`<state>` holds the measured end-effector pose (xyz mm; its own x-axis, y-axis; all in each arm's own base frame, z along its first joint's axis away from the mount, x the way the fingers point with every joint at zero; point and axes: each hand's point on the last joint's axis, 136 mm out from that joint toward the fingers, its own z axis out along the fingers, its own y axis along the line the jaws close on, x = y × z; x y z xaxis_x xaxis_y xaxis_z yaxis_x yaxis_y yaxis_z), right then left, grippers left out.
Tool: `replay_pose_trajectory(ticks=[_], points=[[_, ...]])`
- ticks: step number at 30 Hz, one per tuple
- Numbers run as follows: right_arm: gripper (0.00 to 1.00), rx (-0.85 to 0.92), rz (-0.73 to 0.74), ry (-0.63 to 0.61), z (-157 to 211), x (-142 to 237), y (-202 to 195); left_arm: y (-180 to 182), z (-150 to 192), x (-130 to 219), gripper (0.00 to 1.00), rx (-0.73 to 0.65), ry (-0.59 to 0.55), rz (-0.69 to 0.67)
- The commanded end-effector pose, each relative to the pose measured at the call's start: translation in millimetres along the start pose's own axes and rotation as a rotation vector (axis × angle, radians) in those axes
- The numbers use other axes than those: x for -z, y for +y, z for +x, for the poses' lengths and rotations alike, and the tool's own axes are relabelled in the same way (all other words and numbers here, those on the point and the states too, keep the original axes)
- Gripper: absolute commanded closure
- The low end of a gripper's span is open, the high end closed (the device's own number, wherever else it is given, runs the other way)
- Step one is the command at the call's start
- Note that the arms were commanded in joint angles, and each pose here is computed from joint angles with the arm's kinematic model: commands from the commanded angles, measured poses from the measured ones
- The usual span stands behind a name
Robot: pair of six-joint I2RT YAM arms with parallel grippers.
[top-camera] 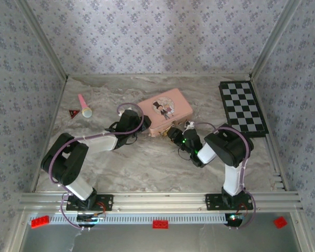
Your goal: Unlock the padlock with the key
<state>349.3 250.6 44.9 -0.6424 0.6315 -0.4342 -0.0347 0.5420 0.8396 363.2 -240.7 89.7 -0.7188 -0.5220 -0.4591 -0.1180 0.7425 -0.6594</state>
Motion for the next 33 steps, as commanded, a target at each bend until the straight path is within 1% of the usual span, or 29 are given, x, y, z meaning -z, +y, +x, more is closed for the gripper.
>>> replay_pose_trajectory(ticks=[1,2,8,12,14,19,26,33], points=[[0.69,0.047,0.101,0.095,23,-6,-38,38,15,-1,0.40,-0.005,0.056,-0.133],[0.69,0.047,0.092,0.093,23,-7,-38,38,15,-1,0.40,-0.005,0.056,-0.133],[0.84,0.015,0.078,0.071,24,-3,-41,38,14,1,0.40,-0.006,0.052,-0.138],[0.90,0.005,0.094,0.031,20,9,-44,40,13,1,0.40,-0.009,0.046,-0.146],[0.92,-0.018,0.078,0.006,16,14,-42,40,13,0,0.40,-0.009,0.047,-0.149],[0.99,-0.089,0.039,-0.019,5,11,-35,42,14,-1,0.40,-0.004,0.050,-0.151],[1.00,-0.145,0.020,-0.083,-17,13,-30,43,16,0,0.40,-0.004,0.055,-0.153],[1.00,-0.166,0.002,-0.106,-28,16,-25,44,16,0,0.40,-0.006,0.053,-0.157]])
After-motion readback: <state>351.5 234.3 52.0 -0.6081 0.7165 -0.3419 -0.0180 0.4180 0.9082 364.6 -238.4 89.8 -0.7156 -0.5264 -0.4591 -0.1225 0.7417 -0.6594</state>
